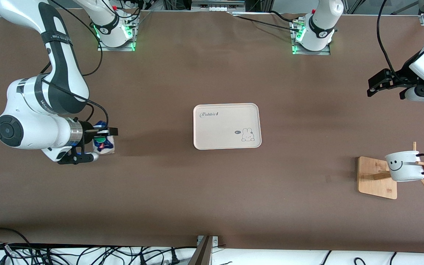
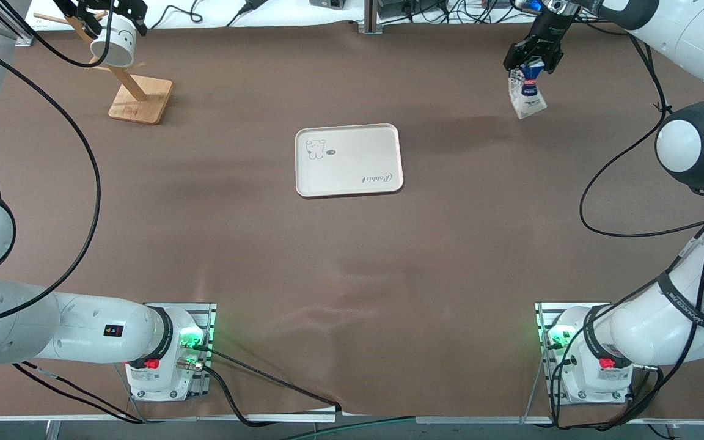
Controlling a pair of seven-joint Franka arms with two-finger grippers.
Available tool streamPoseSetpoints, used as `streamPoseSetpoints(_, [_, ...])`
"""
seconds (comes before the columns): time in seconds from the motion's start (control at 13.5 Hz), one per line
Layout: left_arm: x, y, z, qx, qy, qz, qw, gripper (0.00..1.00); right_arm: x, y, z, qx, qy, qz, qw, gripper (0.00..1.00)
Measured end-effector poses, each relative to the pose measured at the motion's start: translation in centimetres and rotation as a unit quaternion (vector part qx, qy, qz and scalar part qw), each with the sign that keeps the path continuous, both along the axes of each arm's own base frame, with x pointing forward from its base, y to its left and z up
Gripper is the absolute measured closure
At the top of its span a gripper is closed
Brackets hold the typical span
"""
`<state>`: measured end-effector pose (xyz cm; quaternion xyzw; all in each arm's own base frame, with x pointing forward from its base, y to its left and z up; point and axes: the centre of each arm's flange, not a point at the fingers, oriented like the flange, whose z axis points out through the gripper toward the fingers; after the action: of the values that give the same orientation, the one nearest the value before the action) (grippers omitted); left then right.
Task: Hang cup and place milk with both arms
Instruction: 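Carry the milk carton away from the tray with the right gripper, then lower the milk carton onto the table and open the right gripper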
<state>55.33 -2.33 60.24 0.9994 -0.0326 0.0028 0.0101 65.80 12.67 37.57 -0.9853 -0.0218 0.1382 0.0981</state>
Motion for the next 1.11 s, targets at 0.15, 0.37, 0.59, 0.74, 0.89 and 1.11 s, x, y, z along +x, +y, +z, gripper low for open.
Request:
streamPoseSetpoints(0.15, [0.0,0.0,0.0,0.000,0.000,0.000,1.000,0.00,-0.3,1.3,-0.7,0.008,0.004,-0.022,1.000,1.00])
streamPoseSetpoints(0.37, [0.0,0.0,0.0,0.000,0.000,0.000,1.000,0.00,-0.9,2.5,-1.9,0.036,0.021,-0.043,0.998,1.00])
streamPoseSetpoints(0.59, [0.0,-0.1,0.0,0.000,0.000,-0.001,1.000,0.00,-1.1,2.5,-3.4,0.056,0.038,-0.059,0.996,1.00])
streamPoseSetpoints(0.74, [0.0,-0.1,0.0,0.000,0.000,-0.001,1.000,0.00,-1.0,2.5,-4.4,0.069,0.047,-0.068,0.994,1.00])
streamPoseSetpoints(0.89, [0.0,-0.1,0.0,0.000,0.000,-0.001,1.000,0.00,-0.9,1.8,-6.2,0.099,0.062,-0.079,0.990,1.00])
streamPoseSetpoints(1.11, [0.0,-0.1,0.0,0.000,0.000,-0.001,1.000,0.00,-0.6,0.1,-8.8,0.121,0.076,-0.086,0.986,1.00])
